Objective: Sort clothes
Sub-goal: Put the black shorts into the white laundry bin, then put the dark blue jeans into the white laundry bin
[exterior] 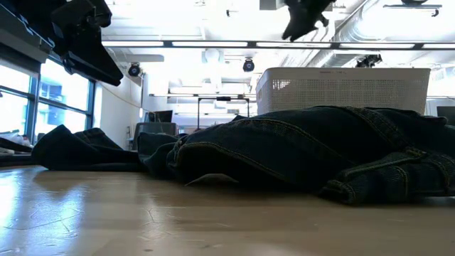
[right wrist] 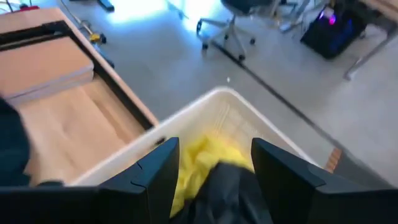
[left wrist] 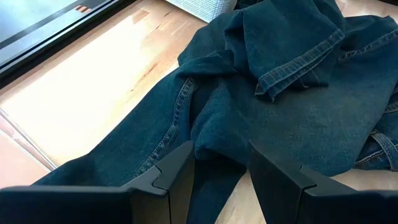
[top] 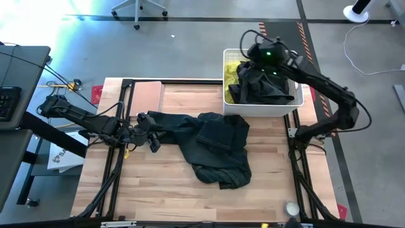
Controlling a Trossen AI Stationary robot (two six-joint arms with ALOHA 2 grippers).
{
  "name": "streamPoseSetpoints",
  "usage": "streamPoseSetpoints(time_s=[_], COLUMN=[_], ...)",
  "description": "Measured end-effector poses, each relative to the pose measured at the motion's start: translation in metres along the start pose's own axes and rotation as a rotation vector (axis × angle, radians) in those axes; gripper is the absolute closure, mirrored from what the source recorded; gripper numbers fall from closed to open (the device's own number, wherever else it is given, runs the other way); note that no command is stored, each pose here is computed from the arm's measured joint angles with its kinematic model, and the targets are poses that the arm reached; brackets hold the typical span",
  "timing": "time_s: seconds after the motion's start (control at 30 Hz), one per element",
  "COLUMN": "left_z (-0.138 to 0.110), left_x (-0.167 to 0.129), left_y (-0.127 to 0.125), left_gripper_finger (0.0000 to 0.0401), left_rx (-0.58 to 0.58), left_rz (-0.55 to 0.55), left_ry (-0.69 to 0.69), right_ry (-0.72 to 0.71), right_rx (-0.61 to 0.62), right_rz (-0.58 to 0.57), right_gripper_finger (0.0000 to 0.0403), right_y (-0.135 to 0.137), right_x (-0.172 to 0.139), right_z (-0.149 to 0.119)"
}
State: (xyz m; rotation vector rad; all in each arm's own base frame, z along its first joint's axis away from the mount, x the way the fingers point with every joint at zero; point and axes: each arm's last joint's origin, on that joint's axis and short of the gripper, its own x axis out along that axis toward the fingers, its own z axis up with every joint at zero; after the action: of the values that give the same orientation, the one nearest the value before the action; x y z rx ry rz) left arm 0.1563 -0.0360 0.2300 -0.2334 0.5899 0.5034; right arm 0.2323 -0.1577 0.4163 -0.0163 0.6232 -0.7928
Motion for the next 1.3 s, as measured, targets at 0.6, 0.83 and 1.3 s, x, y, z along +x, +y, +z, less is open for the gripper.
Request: streamPoseSetpoints(time_s=[0.6, 0.83, 1.3], left_z=[0.0, 0.0, 0.0], left_x=[0.0, 0.0, 0.0], left_y=[0.0, 0.0, -0.001], left_gripper_finger=[0.0256, 0.0256, 0.0256], left_rx=[-0.014, -0.014, -0.057], left_rz=[-0.003, -0.004, -0.011], left_ry=[-0.001, -0.002, 0.001], right_ry=[0.589, 0.579, 0.025], right_rx=[0.522, 0.561, 0.201], right_rz=[-0.177, -0.128, -0.286], right_gripper_finger=[0.0206, 0.0206, 0.0206], right_y=[-0.047, -0.055, 0.001], right_x=[0.09, 0.094, 0.004], right_z=[-0.196, -0.214, -0.096])
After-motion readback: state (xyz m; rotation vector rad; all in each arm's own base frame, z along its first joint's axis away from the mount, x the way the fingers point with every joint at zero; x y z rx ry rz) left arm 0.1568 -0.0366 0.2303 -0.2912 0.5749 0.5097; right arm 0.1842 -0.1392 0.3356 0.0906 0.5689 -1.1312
